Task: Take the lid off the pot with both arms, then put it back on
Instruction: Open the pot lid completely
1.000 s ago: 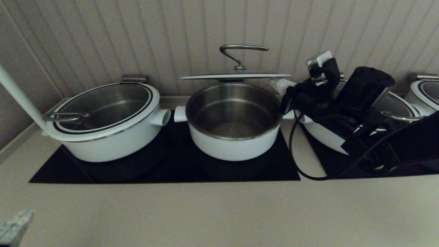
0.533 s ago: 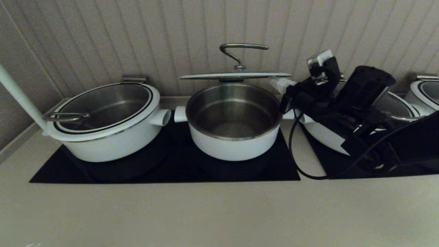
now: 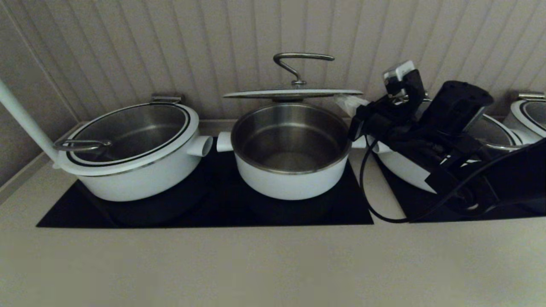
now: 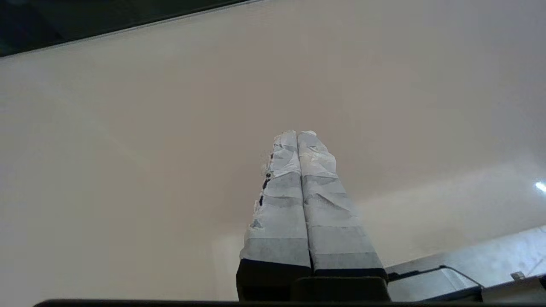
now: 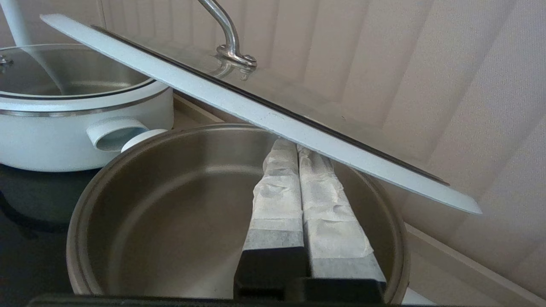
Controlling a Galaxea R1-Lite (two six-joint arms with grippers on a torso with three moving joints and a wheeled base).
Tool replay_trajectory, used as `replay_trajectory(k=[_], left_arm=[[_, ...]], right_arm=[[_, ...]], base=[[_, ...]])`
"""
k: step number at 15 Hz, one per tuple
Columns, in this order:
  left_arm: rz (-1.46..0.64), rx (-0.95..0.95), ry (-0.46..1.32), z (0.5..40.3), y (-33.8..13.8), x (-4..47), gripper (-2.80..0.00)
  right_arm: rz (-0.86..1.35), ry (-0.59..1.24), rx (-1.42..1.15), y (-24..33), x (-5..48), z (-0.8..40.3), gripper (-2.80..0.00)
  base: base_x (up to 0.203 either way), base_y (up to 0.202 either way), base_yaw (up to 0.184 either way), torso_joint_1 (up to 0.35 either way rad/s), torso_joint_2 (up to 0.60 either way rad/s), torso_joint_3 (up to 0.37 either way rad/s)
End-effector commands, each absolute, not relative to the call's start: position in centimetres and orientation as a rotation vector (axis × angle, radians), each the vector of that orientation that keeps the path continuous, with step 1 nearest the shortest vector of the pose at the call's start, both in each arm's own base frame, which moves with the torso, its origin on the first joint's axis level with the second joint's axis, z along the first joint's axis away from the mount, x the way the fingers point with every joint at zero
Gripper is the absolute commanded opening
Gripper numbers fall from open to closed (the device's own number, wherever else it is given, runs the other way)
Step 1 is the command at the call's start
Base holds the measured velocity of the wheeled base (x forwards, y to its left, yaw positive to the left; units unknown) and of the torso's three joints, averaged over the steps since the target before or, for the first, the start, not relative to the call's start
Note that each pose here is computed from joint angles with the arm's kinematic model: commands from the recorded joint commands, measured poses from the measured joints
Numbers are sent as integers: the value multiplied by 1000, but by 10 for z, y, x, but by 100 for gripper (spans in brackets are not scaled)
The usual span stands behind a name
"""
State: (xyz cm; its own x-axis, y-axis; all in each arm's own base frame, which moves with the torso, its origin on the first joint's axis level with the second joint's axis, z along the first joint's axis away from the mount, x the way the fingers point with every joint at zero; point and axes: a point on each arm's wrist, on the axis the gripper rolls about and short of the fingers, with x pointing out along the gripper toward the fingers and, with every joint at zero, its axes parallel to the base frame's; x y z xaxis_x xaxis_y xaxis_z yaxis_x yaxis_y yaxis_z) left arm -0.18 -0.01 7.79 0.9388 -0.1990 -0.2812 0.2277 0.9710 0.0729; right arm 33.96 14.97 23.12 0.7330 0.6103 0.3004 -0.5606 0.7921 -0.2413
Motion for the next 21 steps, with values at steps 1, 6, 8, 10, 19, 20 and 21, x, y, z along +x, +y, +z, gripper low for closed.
replay_trajectory(k=[1, 6, 8, 10, 19, 20, 21], left_arm=[[-217, 107, 279, 78, 0, -1, -280], [-210, 89, 278, 78, 0, -1, -280], [-210, 87, 279, 78, 0, -1, -280], [-208, 77, 279, 79, 0, -1, -280], [-208, 77, 278, 79, 0, -1, -280], [-208, 77, 278, 79, 0, -1, -280], [-208, 77, 278, 79, 0, -1, -280]], right_arm=[[647, -389, -138, 150, 339, 233, -280], [646, -394, -138, 150, 340, 234, -280], [646, -394, -139, 150, 340, 234, -280], [646, -394, -138, 150, 340, 234, -280], [648, -397, -138, 150, 339, 235, -280], [648, -396, -138, 150, 339, 235, -280], [648, -397, -138, 150, 339, 235, -280]], base=[[0, 0, 0, 0, 0, 0], [0, 0, 0, 0, 0, 0], [0, 0, 0, 0, 0, 0], [0, 0, 0, 0, 0, 0], [0, 0, 0, 0, 0, 0], [0, 0, 0, 0, 0, 0], [0, 0, 0, 0, 0, 0]])
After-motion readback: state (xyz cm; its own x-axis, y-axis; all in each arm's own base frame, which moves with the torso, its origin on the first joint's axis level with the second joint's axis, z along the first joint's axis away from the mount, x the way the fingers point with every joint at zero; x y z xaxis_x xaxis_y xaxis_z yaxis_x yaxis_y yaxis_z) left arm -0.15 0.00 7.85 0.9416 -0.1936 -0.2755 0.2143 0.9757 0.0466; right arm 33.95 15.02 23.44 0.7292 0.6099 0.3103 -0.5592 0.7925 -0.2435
